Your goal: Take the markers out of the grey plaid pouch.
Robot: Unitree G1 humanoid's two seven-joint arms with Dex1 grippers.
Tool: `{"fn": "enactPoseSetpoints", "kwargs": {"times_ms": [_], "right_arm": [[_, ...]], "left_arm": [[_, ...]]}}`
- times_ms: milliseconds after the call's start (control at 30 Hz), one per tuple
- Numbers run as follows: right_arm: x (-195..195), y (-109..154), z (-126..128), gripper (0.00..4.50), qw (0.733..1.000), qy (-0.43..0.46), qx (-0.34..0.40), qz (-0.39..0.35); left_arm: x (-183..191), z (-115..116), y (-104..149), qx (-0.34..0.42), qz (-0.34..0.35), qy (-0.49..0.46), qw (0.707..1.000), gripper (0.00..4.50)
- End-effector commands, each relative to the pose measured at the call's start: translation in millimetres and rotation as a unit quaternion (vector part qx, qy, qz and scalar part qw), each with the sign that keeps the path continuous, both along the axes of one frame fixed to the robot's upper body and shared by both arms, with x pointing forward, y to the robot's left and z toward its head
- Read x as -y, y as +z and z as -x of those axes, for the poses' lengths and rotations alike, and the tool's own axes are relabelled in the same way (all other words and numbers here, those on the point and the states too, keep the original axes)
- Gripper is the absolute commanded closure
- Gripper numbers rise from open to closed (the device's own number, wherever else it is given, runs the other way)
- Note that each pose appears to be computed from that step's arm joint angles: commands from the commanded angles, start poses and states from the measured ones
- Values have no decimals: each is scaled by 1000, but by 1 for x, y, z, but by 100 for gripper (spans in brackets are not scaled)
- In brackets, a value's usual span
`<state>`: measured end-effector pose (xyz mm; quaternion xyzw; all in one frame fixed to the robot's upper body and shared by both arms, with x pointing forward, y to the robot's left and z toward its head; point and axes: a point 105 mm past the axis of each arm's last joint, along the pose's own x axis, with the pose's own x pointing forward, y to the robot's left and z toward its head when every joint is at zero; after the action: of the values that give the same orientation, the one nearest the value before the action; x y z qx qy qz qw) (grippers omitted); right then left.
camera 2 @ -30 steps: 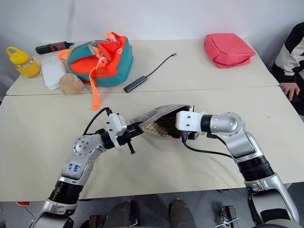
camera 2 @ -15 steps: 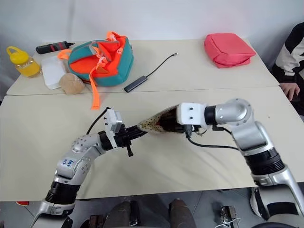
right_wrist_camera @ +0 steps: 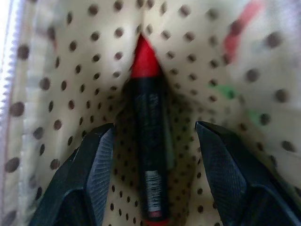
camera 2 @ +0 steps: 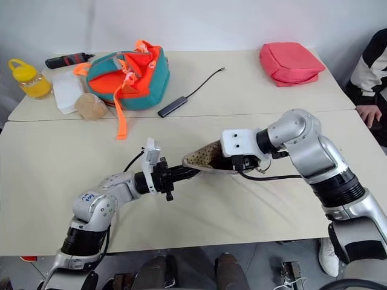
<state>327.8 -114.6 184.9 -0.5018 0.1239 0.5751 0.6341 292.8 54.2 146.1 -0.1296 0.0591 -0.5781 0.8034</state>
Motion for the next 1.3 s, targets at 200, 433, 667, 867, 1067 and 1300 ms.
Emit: {"fn": "enactPoseSetpoints", "kwargs": {"times_ms": [200,433,667,867,1067,1300], "right_arm": [[0,-10,-13,204,999,-12,39,5],[-1,-16,-16,400,999,-10,47,1],[-10,8,-8,400,998,4,50,-47],[-3,44,4,400,994,1,49,-94],[13,48,3,400,994,-25,52,-91],[9,52,-7,400,988,-23,91,-126]], "left_arm": [[2,4,3,20,13,3,1000,450],[1,1,5,21,16,12,1000,450],[-1,-2,4,37,4,25,999,450],[-4,-7,6,89,-32,39,995,450],[-23,-29,19,178,-78,98,976,450],[-45,-45,28,283,-157,130,937,450]]}}
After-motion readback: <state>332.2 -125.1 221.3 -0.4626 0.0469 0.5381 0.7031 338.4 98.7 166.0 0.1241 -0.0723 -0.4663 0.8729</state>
